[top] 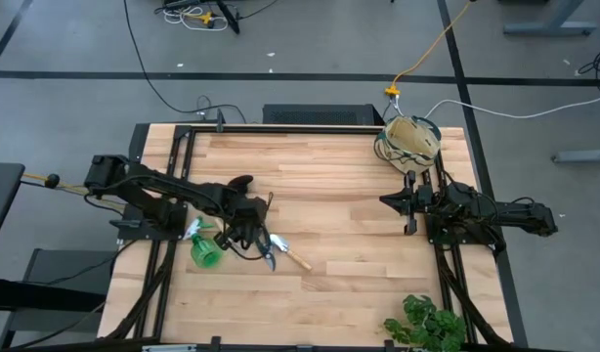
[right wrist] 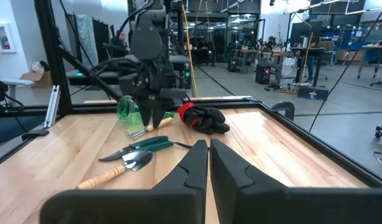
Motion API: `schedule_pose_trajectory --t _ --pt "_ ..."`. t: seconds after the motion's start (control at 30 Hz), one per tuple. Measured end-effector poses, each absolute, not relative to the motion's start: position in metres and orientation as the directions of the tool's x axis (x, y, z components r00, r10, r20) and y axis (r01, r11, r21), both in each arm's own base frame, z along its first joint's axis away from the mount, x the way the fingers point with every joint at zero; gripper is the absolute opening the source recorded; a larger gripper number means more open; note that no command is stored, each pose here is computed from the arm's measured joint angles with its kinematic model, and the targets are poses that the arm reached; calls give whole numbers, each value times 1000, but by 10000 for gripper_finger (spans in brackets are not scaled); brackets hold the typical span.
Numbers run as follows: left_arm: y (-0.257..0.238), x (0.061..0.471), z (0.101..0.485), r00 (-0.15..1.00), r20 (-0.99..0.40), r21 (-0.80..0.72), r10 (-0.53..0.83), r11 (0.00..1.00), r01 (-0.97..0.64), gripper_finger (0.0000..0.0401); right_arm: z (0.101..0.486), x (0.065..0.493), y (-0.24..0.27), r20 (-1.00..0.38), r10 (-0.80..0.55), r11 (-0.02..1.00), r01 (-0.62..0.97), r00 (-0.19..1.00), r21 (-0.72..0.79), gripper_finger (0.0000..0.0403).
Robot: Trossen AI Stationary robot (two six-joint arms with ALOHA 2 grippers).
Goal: Pick & Place Garden tools in Gardening bag
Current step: Put the shear scissor into the gardening bag
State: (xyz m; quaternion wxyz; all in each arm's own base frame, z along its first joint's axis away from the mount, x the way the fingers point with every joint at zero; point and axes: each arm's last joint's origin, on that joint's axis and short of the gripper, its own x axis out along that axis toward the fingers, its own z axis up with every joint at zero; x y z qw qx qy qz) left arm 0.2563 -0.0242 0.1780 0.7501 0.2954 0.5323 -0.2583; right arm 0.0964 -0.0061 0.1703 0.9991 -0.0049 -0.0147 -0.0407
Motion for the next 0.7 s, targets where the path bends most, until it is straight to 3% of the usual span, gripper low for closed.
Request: schedule_pose_trajectory --t 0.7 --pt "-24 258 174 288 -955 162 -72 685 710 177 170 96 -6 30 -81 997 81 996 -9 21"
